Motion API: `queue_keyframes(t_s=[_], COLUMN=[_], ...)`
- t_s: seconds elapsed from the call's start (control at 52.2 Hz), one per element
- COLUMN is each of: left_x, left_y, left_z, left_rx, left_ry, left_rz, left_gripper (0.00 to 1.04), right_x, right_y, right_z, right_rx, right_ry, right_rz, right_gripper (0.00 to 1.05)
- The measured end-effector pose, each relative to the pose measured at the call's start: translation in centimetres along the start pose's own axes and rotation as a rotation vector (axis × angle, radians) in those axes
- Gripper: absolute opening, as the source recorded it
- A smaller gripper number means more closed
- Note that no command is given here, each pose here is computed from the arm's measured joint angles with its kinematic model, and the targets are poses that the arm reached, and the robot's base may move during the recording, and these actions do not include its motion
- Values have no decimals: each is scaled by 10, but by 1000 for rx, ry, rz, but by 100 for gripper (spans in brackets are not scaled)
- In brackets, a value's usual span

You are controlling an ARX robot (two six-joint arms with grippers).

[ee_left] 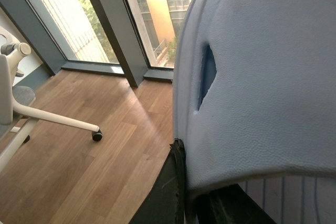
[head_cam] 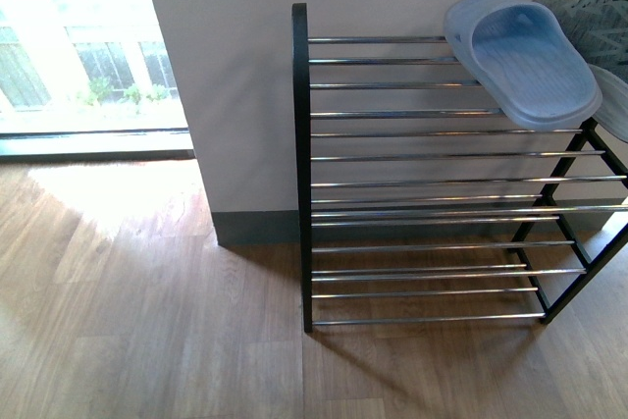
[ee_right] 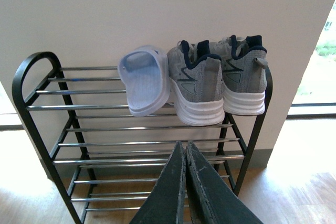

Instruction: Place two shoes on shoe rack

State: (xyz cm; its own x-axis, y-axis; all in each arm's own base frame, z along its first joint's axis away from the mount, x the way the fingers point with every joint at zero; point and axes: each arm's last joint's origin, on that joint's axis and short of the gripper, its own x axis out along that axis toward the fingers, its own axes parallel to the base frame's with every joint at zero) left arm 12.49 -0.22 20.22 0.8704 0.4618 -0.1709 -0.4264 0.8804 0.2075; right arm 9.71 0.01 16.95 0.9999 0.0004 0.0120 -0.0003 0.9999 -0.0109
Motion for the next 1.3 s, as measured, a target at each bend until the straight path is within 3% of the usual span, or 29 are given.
queue_keyframes(t_s=[0.096, 0.345, 0.594, 0.652, 0.786, 0.958, 1.112, 1.303], left_x=[0, 0, 0, 0, 5, 55, 117, 163], left_y=[0, 0, 0, 0, -15, -70, -137, -193], left_z=[0, 0, 0, 0, 19, 78, 87, 88], left_rx=[0, 0, 0, -4, -146, -394, -326, -199], left_ry=[0, 0, 0, -2, -12, 141, 305, 338], left_rz=[0, 2, 5, -6, -283, -453, -447, -441], left_gripper=[2, 2, 2, 2, 2, 2, 2, 2], right_x=[0, 0, 0, 0, 0, 0, 0, 0], right_y=[0, 0, 0, 0, 0, 0, 0, 0], right_z=[0, 0, 0, 0, 0, 0, 0, 0], right_rx=[0, 0, 0, 1, 2, 2, 2, 2], right_ry=[-2, -2, -2, -2, -1, -1, -1, -1], right_rz=[0, 3, 5, 2, -4, -2, -2, -2], right_gripper=[3, 55, 96, 95, 96, 96, 96, 96])
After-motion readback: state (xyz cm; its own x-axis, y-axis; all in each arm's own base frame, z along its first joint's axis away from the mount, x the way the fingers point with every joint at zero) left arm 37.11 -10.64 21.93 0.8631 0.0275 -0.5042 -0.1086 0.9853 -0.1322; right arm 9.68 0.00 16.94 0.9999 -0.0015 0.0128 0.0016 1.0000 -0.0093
